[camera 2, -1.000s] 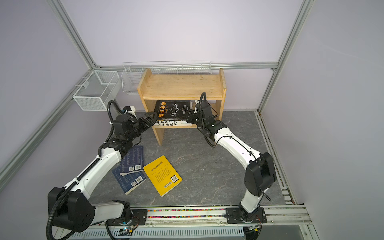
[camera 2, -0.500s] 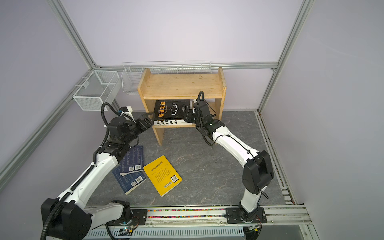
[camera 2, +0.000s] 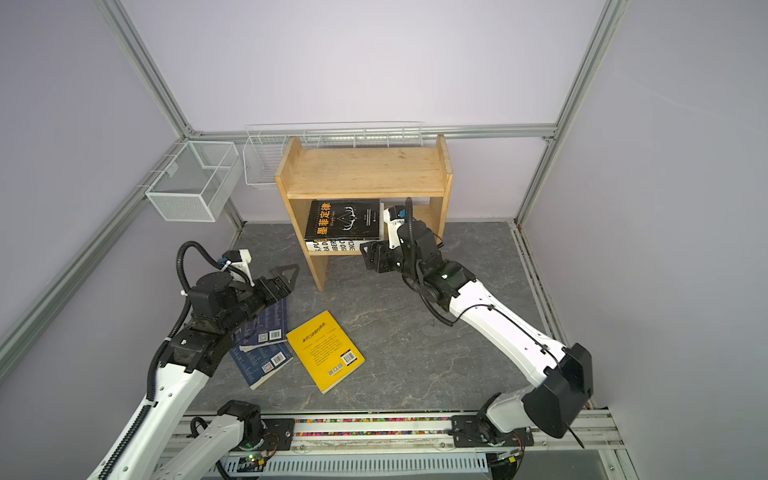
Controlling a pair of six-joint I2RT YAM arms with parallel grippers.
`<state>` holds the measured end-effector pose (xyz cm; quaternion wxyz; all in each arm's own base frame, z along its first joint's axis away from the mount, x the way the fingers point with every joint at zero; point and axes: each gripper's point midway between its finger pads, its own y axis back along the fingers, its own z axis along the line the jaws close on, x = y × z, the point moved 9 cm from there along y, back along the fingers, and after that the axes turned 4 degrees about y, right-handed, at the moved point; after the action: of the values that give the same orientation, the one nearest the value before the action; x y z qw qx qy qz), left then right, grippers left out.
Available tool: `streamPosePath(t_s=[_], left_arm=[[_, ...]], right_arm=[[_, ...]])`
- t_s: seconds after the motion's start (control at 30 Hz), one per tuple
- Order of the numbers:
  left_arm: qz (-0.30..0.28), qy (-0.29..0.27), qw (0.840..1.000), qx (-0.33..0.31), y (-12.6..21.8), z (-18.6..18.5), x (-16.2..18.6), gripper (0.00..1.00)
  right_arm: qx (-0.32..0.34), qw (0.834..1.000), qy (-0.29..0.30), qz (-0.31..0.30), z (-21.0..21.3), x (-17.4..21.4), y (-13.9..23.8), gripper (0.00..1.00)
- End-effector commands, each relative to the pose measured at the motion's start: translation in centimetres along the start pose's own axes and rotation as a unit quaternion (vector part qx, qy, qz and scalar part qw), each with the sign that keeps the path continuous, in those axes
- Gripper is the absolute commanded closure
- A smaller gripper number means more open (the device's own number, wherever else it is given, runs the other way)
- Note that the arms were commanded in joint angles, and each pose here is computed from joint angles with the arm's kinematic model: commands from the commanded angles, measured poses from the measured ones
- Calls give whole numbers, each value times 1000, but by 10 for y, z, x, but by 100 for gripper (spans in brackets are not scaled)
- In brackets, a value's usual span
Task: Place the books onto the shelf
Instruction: 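Lower both grippers to the yellow book on the table and grip its edges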
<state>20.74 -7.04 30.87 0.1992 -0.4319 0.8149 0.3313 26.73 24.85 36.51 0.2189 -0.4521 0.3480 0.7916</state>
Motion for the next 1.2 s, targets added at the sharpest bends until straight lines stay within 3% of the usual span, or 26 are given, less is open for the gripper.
streamPosePath(t_s=[0.0,0.23,0.37,0.57,0.87,1.17], left_arm=[[82,67,990,-99,9,42,45,2],[131,114,973,-154,17,75,101,3],[158,138,963,-171,11,95,124,4],[185,177,949,-182,-3,117,148,5],[168,198,953,-157,-18,119,152,5],[176,207,954,-130,-35,115,153,7]], right_arm=[[-43,996,11,73,10,48,-2,19],[-72,979,3,191,22,130,-19,6],[-118,969,-15,215,26,155,-42,1],[-111,954,-28,277,22,184,-83,4],[-112,919,-49,375,11,236,-109,9],[-186,897,-94,391,23,241,-117,21]])
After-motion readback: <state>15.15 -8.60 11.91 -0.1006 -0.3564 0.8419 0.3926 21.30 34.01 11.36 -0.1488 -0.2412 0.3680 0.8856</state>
